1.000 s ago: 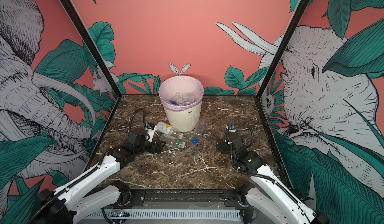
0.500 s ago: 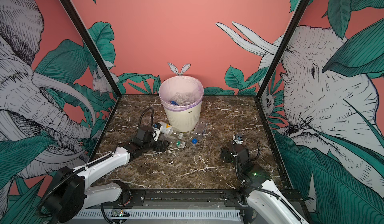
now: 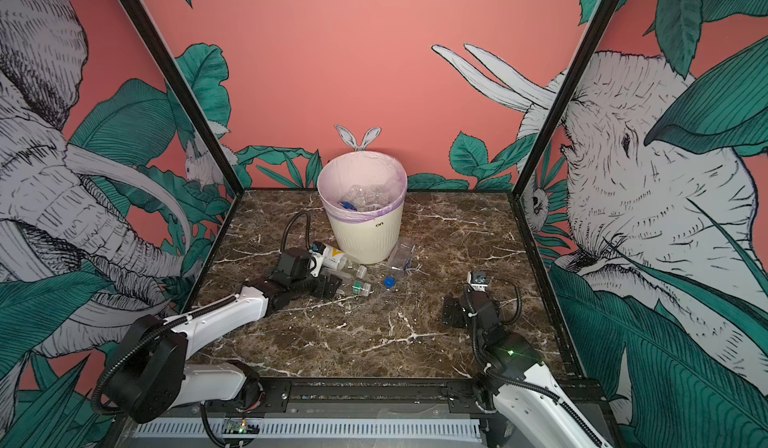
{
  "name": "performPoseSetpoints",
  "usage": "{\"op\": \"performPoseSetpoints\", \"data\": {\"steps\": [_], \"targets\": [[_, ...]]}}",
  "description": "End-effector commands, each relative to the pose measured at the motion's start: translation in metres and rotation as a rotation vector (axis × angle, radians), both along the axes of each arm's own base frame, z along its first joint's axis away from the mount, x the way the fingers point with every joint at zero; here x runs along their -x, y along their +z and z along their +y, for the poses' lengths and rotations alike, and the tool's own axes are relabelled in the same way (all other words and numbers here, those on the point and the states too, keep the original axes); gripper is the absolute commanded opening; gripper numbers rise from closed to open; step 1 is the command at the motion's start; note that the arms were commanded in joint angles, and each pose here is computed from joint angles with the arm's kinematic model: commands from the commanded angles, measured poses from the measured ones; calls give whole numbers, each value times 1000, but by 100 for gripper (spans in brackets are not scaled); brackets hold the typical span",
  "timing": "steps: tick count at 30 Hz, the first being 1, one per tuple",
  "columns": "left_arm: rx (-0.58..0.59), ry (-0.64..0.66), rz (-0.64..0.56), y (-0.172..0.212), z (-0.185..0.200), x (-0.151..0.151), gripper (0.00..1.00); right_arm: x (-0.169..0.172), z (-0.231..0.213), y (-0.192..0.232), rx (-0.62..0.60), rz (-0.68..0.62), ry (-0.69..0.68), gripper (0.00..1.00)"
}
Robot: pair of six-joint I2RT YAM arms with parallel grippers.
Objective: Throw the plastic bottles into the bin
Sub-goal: 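Lower the left gripper over the green-capped clear bottle beside the bin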
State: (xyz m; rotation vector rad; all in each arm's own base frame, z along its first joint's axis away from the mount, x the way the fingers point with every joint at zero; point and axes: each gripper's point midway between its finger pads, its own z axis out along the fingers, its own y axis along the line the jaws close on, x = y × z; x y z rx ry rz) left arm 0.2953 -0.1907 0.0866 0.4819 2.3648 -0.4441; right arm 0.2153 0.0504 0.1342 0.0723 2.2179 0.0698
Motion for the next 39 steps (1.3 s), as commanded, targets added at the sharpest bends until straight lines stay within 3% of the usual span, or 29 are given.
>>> {"op": "performPoseSetpoints", "data": {"steps": [1,19,24,33,39], "targets": [[62,-22,-20,14,-10,-3,93,-2,-3,2,-10,-20,-27,99],[215,-15,62,17,-13,35,92,-4,-2,2,-11,-20,-25,99],[165,-2,35,19,-3,39,93,-4,-2,1,-16,-20,-20,99],[-18,-31,-20,34,8,22,93,-4,-1,1,-14,-17,-19,99],[13,-57,-56,30,-10,0,93,-4,0,1,-17,-15,-15,99]]}}
